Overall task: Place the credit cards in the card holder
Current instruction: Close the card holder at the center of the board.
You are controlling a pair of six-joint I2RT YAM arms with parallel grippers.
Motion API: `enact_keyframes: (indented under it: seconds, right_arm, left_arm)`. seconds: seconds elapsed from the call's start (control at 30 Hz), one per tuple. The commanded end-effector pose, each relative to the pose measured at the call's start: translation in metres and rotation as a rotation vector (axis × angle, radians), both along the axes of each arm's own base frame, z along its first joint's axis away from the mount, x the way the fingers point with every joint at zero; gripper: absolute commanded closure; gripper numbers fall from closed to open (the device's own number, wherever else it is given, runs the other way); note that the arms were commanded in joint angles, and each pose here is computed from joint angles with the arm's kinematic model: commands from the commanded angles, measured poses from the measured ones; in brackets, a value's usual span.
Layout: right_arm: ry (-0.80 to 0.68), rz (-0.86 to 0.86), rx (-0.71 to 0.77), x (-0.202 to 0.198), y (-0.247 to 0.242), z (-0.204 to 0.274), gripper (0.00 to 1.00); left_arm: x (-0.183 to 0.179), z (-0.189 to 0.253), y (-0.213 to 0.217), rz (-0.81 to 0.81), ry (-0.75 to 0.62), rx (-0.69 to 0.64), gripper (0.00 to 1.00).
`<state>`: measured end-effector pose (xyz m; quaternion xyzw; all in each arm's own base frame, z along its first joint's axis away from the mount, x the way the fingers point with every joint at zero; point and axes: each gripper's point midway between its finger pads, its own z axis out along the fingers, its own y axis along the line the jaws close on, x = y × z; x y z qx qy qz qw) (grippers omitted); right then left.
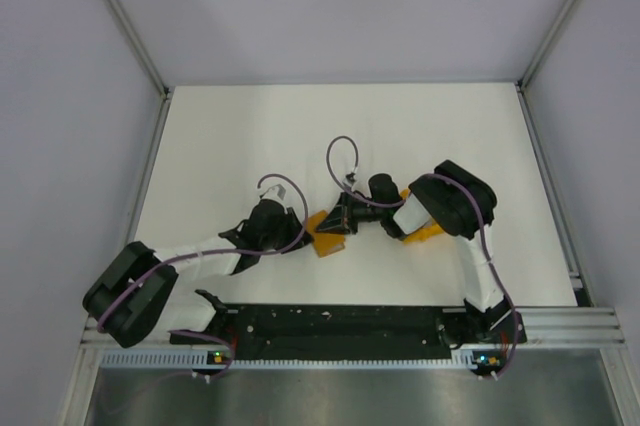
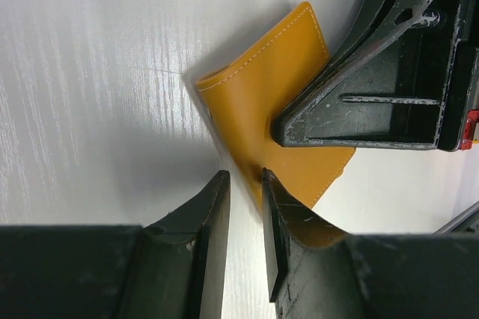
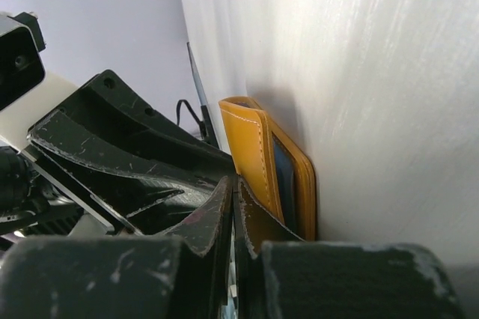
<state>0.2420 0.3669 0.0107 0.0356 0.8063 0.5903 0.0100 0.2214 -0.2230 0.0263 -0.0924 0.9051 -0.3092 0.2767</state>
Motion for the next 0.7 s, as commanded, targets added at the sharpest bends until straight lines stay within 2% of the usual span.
enact_keyframes:
  seconds: [0.0, 0.13, 0.27, 0.4, 0.53, 0.67]
  right_arm:
    - [0.349, -0.176, -0.825, -0.084, -0.136, -0.219, 1.0]
    - [0.324, -0.163, -0.939, -0.087, -0.152, -0.223, 1.0]
    - [0.177, -0.205, -1.084, -0.067, -0.165, -0.207, 1.0]
    - [0.075, -0.141, -1.155, -0.058, -0.158, -0.199, 1.0]
    - [0.135, -0.076, -1.181, -0.073, -0.156, -0.217, 1.0]
    - [0.149, -0.103, -1.187, -0.075, -0.16, -0.215, 1.0]
  left_arm:
    - [0.005, 0.016, -0.006, -0.029, -0.033, -0.009, 0.72]
    - [0.007, 0.023, -0.006, -0.033, -0.054, -0.006, 0.71]
    - [0.009, 0.023, -0.003, -0.025, -0.054, 0.015, 0.71]
    - [0.009, 0.024, -0.005, -0.027, -0.055, 0.009, 0.71]
    - [0.008, 0.024, -0.001, -0.011, -0.056, 0.011, 0.71]
    - [0.007, 0.021, 0.005, 0.005, -0.053, 0.03, 0.71]
